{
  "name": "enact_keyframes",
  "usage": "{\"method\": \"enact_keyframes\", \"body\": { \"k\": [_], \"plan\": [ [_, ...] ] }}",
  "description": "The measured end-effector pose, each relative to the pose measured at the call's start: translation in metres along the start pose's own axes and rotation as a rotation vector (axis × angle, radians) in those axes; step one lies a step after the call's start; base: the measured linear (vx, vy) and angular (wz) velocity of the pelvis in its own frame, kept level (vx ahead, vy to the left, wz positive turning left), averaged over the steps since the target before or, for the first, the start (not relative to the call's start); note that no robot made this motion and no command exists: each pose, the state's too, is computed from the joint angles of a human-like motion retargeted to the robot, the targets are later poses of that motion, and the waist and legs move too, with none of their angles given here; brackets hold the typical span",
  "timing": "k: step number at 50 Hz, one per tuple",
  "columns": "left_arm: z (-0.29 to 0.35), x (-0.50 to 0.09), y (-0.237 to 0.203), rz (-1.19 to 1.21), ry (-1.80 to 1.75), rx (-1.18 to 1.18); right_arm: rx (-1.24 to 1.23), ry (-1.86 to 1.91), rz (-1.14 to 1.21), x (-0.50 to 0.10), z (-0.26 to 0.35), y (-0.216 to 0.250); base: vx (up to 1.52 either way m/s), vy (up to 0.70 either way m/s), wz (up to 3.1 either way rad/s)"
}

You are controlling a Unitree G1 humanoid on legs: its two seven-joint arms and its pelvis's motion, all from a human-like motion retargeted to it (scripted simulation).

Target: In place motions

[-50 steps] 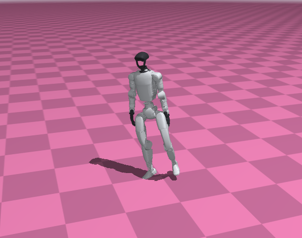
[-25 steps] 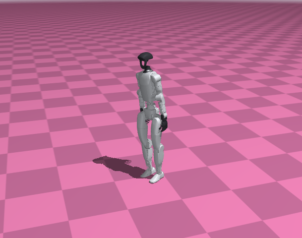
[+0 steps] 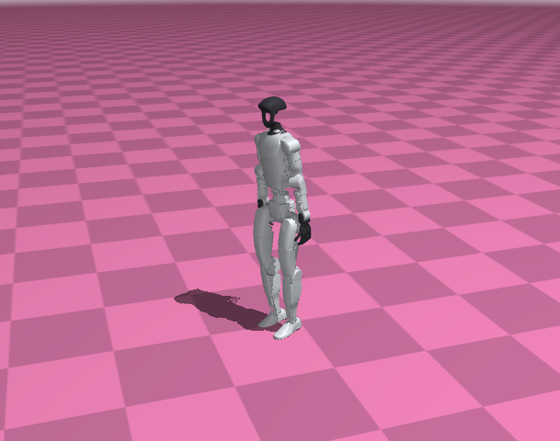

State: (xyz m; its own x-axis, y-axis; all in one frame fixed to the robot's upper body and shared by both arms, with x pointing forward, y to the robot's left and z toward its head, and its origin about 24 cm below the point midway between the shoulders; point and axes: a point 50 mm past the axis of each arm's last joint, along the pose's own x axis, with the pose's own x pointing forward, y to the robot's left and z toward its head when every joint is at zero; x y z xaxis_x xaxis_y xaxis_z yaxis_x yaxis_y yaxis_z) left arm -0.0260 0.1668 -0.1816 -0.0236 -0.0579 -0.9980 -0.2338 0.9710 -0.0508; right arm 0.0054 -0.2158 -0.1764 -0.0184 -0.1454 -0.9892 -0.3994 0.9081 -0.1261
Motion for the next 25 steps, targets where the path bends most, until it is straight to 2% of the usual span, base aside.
{"method": "enact_keyframes", "body": {
  "k": [17,25],
  "plan": [
    [0.012,-0.002,0.013,0.043,-0.052,0.004,-0.015,0.08,0.022,-0.001,-0.015,0.004,-0.09,-0.11,0.96],
    [0.015,-0.001,0.007,0.069,-0.092,-0.033,-0.075,0.03,-0.025,-0.001,-0.003,-0.015,-0.22,-0.09,1.59]
  ]
}}
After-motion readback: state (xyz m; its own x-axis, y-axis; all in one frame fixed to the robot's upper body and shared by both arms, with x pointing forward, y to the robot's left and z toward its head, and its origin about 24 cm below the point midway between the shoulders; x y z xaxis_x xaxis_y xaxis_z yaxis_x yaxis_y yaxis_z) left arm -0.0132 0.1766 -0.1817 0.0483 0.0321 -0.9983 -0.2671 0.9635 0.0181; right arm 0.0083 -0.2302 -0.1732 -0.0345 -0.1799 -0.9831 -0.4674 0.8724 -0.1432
